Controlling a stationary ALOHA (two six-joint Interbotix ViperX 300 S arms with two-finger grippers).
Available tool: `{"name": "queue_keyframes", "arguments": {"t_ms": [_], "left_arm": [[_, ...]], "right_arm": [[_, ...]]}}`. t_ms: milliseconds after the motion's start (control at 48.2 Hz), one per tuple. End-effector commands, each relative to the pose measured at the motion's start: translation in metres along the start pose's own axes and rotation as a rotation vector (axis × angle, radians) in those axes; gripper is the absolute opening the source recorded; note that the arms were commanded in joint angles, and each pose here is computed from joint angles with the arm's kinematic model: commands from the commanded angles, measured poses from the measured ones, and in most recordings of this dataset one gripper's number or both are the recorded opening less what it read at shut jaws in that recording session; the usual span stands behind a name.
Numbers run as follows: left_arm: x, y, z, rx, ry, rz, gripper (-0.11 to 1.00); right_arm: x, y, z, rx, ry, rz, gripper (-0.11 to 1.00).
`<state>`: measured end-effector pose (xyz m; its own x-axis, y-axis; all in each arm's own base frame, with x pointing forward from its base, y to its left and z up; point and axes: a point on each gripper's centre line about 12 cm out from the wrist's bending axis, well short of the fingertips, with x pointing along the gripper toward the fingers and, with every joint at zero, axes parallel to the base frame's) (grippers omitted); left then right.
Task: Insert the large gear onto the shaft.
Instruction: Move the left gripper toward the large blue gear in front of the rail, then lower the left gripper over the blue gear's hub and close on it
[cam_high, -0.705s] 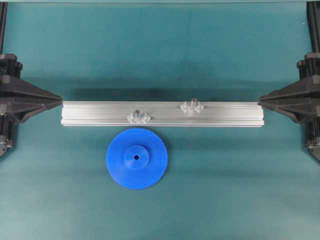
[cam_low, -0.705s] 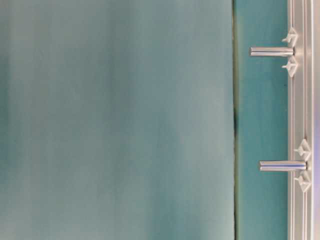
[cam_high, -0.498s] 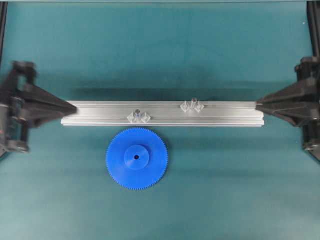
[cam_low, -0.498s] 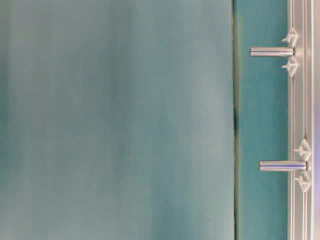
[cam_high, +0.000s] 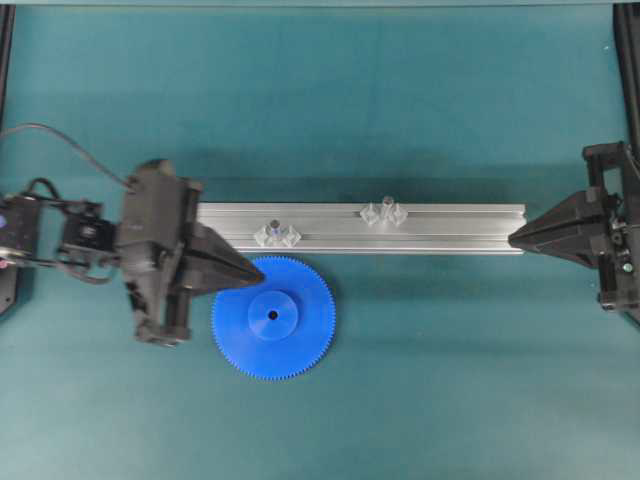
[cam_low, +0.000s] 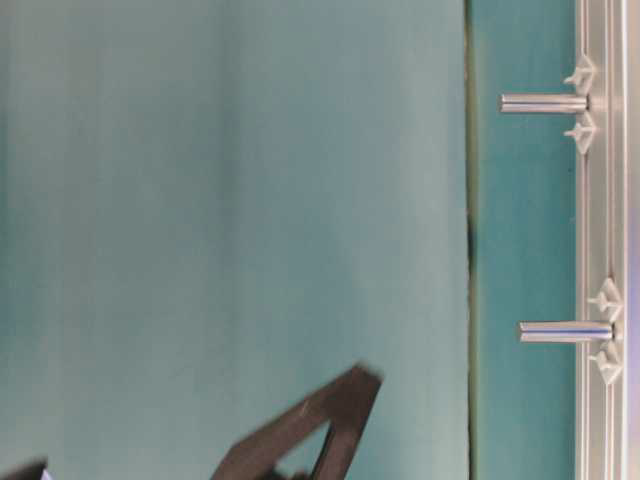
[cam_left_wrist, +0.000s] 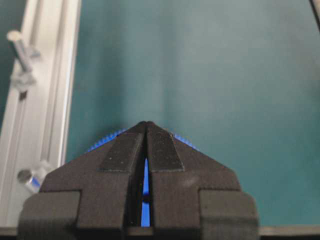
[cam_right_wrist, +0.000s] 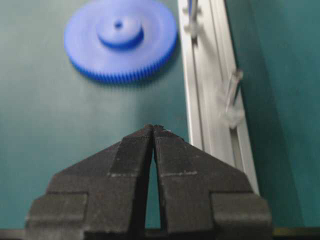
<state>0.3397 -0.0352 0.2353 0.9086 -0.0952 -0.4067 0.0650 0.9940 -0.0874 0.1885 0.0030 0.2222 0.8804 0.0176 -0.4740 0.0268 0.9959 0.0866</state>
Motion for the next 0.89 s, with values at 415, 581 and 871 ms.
{"name": "queue_keyframes", "arguments": {"t_ms": [415,581,871], "left_arm": [[0.034,-0.003,-0.002,0.010,0.228,0.016,0.00],[0.038,-0.004,0.003,0.010,0.219,0.015,0.01],[0.041,-0.003,-0.003,0.003,0.292,0.025,0.65]], "right_arm": [[0.023,-0.005,0.014,-0.007,0.059,-0.033,0.15],[0.024,-0.007,0.010,-0.003,0.069,-0.038,0.22],[0.025,-0.008,0.001,0.010,0.095,-0.041,0.54]]}}
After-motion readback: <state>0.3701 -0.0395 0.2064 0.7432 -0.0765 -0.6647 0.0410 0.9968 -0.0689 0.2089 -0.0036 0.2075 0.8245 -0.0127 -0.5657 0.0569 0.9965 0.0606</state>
